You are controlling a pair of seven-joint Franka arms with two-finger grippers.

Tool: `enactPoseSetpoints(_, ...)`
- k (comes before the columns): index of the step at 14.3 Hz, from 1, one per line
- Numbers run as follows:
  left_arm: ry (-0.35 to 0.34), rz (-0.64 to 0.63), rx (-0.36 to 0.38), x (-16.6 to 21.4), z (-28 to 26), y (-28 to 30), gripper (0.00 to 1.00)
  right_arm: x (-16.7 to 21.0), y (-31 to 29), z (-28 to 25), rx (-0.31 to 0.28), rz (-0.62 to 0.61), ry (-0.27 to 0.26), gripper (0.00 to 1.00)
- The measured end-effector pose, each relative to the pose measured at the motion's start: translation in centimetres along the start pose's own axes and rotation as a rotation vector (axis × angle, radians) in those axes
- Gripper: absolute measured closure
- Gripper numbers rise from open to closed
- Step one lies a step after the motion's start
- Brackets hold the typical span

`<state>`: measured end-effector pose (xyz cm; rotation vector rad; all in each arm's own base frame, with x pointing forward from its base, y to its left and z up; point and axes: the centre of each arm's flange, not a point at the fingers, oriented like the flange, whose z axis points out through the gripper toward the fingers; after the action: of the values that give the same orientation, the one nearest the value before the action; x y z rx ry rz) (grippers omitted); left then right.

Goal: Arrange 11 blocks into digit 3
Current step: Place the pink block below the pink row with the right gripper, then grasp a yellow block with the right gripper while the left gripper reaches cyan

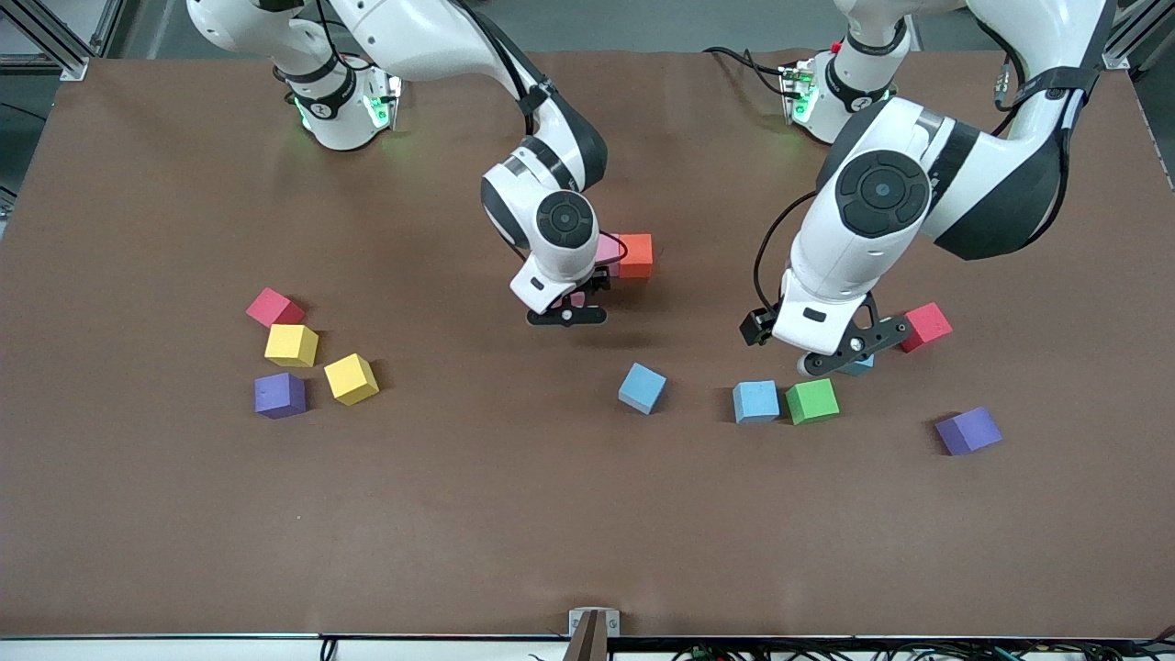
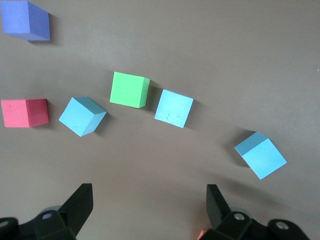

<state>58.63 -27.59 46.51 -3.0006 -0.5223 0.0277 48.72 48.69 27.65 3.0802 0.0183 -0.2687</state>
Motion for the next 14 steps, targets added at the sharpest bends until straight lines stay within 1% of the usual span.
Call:
enactPoseSetpoints(3,-0.001,0.022,0.003,0.3,0.1,-0.3,0.0,3.8,4.4,-4.9,0.019,0.052,0.003,0.0)
enactPoseSetpoints(5,-0.006,0.049,0.005,0.4,0.4,-0.3,0.01,6.6,9.5,-7.0,0.004,0.017,-0.002,0.0)
enactPoseSetpoints(7,-0.019,0.099,0.01,0.9,1.2,-0.6,0.01,9.3,15.0,-8.3,0.009,-0.056,-0.012,0.0)
enactPoseSetpoints(9,-0.037,0.137,0.01,2.0,2.3,-1.3,0.0,11.6,20.4,-8.2,0.017,-0.141,-0.025,0.0)
enactPoseSetpoints(12,-0.054,0.143,0.001,3.1,3.8,-1.8,0.0,13.8,27.1,-7.0,-0.004,-0.261,-0.043,0.0)
enactPoseSetpoints(14,-0.057,0.148,-0.015,3.3,4.8,-1.2,0.0,14.9,30.7,-6.4,-0.014,-0.367,-0.031,0.0)
